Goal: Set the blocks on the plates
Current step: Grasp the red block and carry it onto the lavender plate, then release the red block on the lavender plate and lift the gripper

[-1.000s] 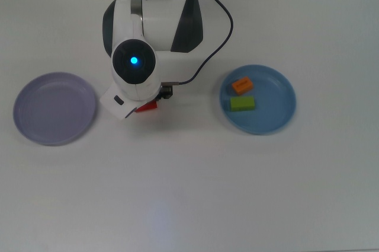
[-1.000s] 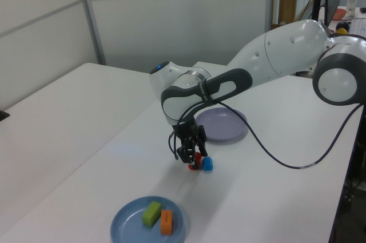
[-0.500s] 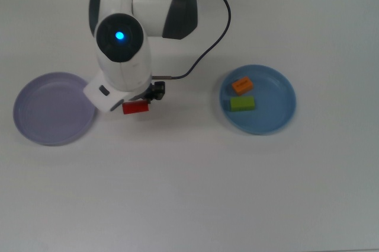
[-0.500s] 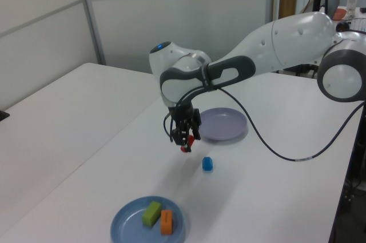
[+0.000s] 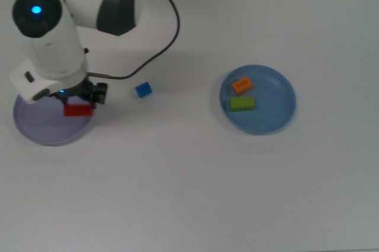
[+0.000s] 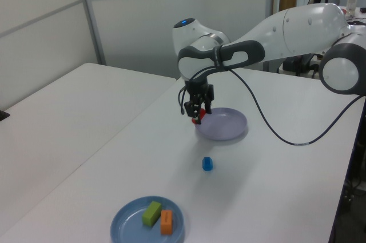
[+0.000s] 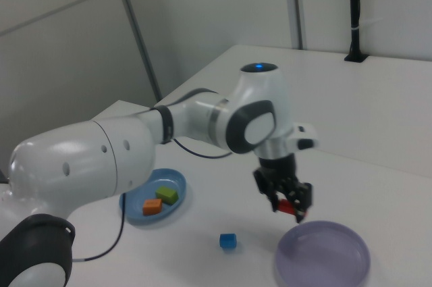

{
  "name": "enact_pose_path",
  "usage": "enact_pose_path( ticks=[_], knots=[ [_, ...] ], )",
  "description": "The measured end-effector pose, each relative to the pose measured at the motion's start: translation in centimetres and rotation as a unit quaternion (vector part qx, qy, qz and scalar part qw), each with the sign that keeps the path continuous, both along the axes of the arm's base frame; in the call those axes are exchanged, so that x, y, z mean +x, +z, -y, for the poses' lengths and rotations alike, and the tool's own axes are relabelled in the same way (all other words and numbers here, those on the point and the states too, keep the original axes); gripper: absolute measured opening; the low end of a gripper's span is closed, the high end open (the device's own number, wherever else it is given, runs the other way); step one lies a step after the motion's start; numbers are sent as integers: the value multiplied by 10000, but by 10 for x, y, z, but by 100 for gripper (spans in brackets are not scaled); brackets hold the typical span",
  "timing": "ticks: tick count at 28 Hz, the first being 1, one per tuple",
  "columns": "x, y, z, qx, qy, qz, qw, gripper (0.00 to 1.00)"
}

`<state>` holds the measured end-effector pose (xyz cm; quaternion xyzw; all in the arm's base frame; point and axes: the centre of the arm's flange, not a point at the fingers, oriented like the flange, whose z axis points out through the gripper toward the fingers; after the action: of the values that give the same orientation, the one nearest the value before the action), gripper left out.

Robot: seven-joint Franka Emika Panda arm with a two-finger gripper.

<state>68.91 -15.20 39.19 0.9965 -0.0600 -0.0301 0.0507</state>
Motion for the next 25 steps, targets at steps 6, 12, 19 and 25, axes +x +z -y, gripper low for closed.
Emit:
enact_pose_path(
  ticks=[6, 12, 19, 25],
  knots=[
    [-8, -30, 46, -145, -120, -131, 9997, 63],
    [-15, -61, 57, -286, -102, -426, 9986, 34],
    [-15, -70, 57, -313, -69, -466, 9984, 35],
    [-11, -49, 56, -360, -63, -285, 9989, 59]
  ],
)
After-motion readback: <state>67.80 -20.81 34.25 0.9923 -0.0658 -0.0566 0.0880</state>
